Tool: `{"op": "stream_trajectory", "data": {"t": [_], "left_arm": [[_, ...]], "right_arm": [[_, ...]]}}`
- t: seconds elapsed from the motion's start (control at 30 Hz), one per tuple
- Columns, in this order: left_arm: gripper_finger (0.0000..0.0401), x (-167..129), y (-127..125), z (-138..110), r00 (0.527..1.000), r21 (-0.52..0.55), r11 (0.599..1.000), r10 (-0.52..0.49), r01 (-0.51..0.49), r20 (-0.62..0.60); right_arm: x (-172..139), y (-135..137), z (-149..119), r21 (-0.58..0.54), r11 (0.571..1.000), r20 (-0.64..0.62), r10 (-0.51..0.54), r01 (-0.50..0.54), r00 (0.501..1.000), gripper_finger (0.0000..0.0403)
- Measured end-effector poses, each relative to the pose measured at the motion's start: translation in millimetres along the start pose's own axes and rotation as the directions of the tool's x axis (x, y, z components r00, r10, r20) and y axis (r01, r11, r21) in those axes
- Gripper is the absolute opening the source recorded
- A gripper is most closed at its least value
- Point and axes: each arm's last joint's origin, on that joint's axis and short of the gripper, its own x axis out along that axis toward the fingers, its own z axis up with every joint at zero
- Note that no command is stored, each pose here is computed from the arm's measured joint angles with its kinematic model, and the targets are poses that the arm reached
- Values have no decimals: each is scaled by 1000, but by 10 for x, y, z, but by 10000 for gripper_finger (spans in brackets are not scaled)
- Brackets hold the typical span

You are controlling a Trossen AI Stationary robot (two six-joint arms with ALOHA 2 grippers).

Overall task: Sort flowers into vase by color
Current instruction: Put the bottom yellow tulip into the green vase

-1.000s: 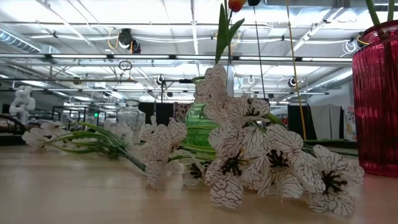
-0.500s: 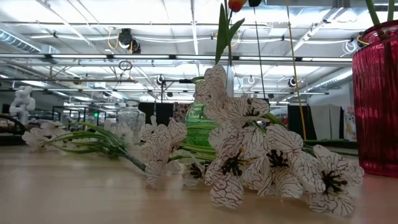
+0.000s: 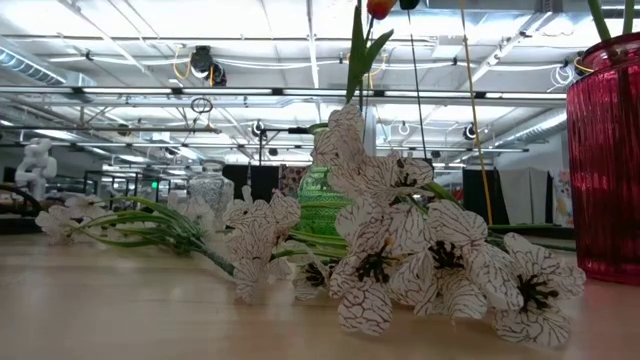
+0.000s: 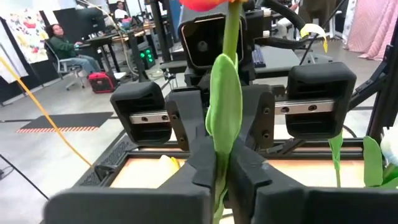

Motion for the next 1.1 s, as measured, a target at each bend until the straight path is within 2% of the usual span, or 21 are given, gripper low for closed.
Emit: {"op": "stream_trajectory", "data": {"t": [0.23,0.43,0.6,0.7,0.9,1.1], "left_arm": [[12,-95,42,44,1000,17,1000,-9,10,-15],[12,-528,235,275,999,17,999,-39,39,-5],[13,-890,341,420,992,-19,994,-102,103,79],[13,-965,356,326,989,-28,994,-103,106,108],[13,-905,324,-79,963,-70,993,-79,100,258],[13,-846,377,-469,950,-111,992,-21,59,311]], "right_arm": [[-25,-2,11,11,1000,-3,-4,4,1000,116],[-145,0,85,19,1000,4,3,-3,1000,178],[-230,44,147,19,1000,28,22,-22,999,208],[-258,88,168,10,999,39,41,-41,998,214],[-355,160,235,-38,997,70,74,-71,995,211],[-515,153,304,-70,995,76,76,-71,994,208]]}}
